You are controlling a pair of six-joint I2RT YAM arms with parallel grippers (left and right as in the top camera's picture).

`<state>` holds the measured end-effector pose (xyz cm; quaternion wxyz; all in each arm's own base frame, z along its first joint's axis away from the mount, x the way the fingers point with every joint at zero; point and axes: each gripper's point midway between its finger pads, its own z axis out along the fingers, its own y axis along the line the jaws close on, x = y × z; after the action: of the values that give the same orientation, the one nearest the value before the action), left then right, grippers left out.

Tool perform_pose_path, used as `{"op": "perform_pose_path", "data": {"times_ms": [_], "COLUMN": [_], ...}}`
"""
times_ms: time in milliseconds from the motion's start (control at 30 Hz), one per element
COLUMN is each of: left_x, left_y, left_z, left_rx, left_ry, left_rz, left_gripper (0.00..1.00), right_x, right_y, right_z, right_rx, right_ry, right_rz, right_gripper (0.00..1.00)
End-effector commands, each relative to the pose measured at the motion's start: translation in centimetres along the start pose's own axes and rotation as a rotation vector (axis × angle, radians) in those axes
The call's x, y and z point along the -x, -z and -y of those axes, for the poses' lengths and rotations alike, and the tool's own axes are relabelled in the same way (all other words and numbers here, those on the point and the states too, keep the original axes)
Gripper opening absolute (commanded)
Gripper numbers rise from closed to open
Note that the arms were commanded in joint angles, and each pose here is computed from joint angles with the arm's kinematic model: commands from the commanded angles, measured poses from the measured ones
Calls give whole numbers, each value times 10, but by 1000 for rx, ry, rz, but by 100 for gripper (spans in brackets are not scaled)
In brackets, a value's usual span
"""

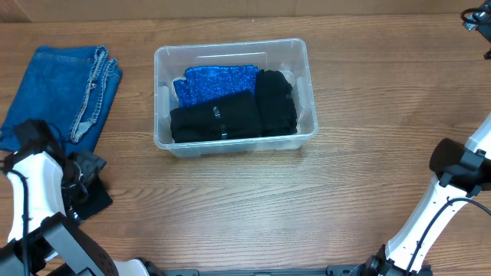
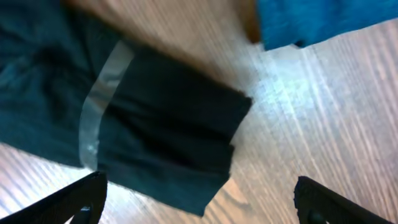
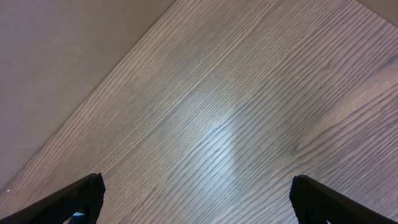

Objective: Pack container

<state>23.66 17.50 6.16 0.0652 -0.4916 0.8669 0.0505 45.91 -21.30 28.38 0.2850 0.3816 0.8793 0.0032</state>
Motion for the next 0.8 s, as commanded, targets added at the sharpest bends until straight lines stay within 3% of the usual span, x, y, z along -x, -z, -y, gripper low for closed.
{"op": "perform_pose_path", "data": {"times_ms": [0,167,433,500,567,600,700,767], "left_x": [5,-4,-28,-29,-30,-30,-31,-31], "left_y": [0,-13,-46,-51,-55,-58,-63,-64], "left_z": [10,19,3,0,-1,-1,-1,0], "left_rx": [27,43,149,172,177,181,185,184], "left_ry": [-103,-196,-220,-218,-220,-221,-223,-223], "left_rz": [54,10,-149,-159,-167,-172,-182,-182], "left_gripper": [97,93,79,72,58,46,31,16], "right_x": [2,2,2,2,2,2,2,2], "right_y": [8,8,8,8,8,8,8,8], "right_z": [-2,-2,-2,-2,-2,-2,-2,-2], "right_rx": [14,14,14,14,14,14,14,14], "right_ry": [7,7,7,7,7,7,7,7], "right_rz": [13,13,13,13,13,13,13,13], "right_gripper": [100,100,100,100,100,100,100,100]}}
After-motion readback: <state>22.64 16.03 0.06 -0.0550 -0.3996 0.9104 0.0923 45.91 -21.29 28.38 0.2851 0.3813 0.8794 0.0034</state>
